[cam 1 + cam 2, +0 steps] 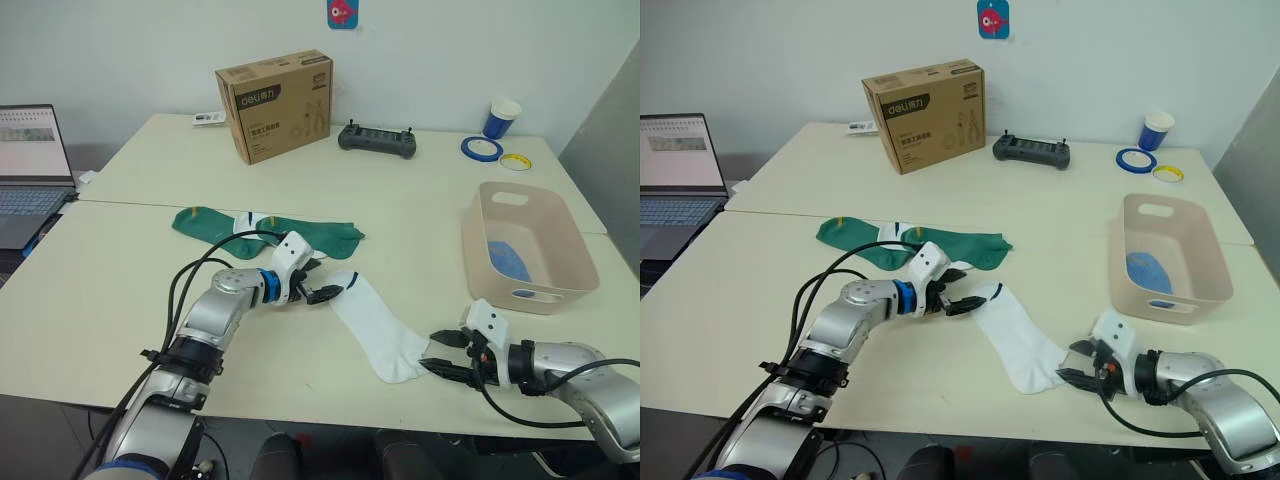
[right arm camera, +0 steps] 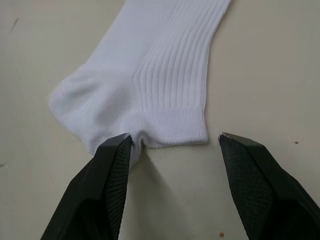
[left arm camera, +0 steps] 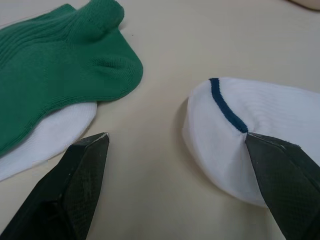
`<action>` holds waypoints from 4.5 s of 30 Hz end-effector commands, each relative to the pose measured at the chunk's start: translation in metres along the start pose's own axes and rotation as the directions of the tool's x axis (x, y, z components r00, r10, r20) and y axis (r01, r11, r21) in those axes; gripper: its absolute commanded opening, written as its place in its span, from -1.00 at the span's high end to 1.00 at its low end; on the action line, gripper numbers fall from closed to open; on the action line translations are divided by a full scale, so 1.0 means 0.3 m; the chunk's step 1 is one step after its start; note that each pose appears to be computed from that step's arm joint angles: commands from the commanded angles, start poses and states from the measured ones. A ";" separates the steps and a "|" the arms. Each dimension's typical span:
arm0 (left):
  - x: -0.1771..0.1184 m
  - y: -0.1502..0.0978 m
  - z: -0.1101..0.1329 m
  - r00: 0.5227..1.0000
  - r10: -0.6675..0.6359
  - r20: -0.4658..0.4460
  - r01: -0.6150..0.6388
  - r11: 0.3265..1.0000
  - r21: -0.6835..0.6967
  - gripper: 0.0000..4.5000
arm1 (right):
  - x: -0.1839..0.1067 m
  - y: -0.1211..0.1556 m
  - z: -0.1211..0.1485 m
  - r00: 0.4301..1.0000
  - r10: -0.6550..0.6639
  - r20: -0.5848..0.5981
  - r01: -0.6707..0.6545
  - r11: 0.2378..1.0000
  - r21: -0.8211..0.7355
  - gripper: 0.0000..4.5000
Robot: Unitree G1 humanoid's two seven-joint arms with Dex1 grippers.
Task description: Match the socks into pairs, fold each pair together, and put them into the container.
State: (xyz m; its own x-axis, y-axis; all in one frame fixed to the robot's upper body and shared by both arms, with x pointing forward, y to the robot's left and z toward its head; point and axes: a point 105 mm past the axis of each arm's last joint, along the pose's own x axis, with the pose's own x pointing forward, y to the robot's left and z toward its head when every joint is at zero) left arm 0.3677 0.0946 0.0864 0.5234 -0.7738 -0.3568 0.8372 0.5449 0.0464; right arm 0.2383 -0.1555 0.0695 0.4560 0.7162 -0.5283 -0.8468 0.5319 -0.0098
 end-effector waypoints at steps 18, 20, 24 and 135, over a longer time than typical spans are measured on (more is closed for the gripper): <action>-0.127 -0.049 -0.010 0.997 0.058 0.057 -0.051 0.993 -0.110 0.99 | 0.018 -0.017 0.118 0.988 0.147 0.050 -0.145 0.989 -0.031 1.00; -0.171 -0.067 -0.025 0.994 0.099 0.051 -0.091 0.986 -0.142 0.99 | 0.029 -0.031 0.130 0.983 0.176 0.045 -0.174 0.984 -0.040 1.00; -0.233 -0.132 -0.043 0.990 0.132 0.047 -0.117 0.964 -0.238 0.99 | 0.059 -0.062 0.135 0.979 0.200 0.026 -0.198 0.978 -0.061 1.00; -0.433 -0.170 -0.093 0.981 0.187 0.043 -0.162 0.925 -0.342 0.05 | -0.017 -0.039 0.136 0.961 0.264 0.077 -0.267 0.963 0.034 0.08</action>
State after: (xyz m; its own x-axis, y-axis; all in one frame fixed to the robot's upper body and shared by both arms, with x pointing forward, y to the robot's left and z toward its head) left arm 0.2470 0.1703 0.0817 0.6438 -0.6636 -0.3810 0.6075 0.7460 -0.2727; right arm 0.2540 -0.1468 0.0822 0.2110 0.8397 -0.5004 -0.9075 0.3584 0.2189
